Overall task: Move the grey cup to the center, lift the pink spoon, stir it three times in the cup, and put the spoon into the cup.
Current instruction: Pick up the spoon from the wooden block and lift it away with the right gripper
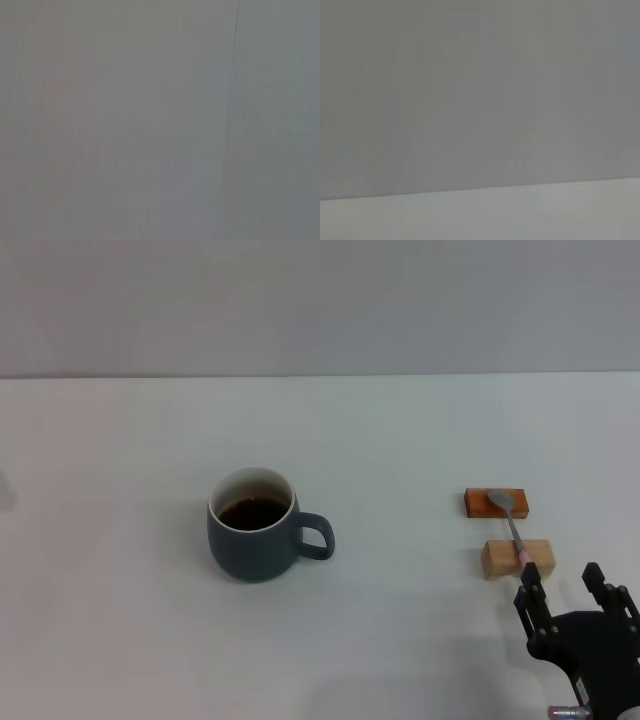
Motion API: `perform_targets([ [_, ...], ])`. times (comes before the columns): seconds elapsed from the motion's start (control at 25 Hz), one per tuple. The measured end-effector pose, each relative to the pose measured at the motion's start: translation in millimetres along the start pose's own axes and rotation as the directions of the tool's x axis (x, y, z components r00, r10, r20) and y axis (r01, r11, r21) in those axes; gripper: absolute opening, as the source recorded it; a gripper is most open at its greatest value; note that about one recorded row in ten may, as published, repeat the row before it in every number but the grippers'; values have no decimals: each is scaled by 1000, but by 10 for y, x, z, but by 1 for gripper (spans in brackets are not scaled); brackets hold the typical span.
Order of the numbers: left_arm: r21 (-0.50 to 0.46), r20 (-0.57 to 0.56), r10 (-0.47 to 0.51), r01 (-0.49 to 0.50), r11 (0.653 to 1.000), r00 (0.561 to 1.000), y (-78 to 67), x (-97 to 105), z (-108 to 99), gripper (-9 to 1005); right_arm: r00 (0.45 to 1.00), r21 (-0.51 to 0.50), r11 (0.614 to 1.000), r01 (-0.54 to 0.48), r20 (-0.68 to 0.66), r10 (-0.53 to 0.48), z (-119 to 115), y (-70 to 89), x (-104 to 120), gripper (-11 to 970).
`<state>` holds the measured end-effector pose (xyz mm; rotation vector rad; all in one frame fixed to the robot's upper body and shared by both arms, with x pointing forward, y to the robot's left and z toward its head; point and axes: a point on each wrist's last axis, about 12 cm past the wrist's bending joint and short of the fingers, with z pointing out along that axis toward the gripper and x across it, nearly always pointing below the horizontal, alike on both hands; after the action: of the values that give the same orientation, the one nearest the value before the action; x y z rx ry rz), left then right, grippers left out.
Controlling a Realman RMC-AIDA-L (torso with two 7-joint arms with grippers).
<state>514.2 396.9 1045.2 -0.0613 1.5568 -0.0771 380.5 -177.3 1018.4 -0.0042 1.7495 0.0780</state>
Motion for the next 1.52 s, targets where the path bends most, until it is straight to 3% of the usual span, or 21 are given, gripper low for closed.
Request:
perform_targets([
  [1.52, -16, 35, -10, 11, 1000, 999, -7, -23, -61, 18, 994, -52, 999, 9, -110, -14, 178, -17, 161, 628],
])
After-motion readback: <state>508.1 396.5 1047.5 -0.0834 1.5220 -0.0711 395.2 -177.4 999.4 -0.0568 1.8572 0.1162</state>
